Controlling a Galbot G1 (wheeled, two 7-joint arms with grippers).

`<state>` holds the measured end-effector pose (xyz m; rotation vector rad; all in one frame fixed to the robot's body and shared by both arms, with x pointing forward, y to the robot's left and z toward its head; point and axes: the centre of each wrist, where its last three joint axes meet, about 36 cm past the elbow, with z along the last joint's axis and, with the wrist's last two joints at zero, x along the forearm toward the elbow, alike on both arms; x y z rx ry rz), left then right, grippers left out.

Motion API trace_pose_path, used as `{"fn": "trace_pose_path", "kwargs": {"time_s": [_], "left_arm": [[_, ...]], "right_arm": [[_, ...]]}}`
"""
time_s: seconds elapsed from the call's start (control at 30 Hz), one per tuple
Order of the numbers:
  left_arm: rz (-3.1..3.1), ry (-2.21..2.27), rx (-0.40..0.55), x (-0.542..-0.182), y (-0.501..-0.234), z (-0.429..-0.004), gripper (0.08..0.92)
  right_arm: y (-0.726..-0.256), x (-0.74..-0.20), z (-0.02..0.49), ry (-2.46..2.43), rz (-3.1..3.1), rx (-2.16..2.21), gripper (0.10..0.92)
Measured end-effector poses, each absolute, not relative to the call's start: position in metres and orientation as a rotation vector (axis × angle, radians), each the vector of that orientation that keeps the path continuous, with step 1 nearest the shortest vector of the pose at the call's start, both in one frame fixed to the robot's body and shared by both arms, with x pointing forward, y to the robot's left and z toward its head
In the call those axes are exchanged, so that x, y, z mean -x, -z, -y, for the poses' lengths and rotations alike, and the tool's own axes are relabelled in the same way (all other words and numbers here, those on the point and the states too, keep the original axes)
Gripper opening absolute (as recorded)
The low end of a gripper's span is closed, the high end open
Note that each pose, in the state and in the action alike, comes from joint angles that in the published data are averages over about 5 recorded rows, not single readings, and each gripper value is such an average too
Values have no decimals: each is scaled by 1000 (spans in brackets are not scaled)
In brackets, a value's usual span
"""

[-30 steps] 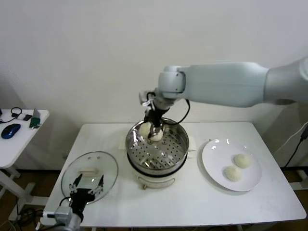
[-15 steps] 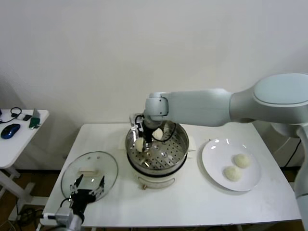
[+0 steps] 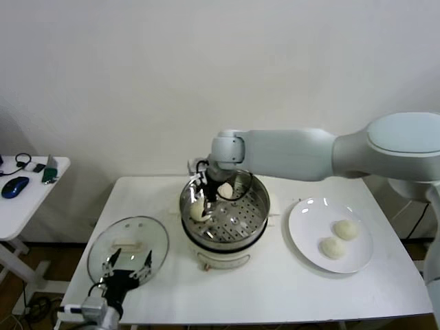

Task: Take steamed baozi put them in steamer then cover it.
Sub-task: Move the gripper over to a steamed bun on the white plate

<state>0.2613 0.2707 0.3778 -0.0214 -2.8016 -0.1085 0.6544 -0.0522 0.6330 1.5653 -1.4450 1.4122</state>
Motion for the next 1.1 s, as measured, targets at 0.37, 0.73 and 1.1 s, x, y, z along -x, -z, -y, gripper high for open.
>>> {"fn": "trace_pose_path", "kwargs": {"time_s": [0.37,0.73,1.1], "left_arm": [[2807,103,21,-260,-378,-268,823],[2807,102,6,-257,-377,-268,823],[2798,110,-13,-252,-376,-268,823]], "right_arm": [[-686,-652,215,-1386,1390,-1428,823],[-612,-605,362,-1242,1363,-1283,823],[-528,-587,410,-1192,1360,-1211,823]]}}
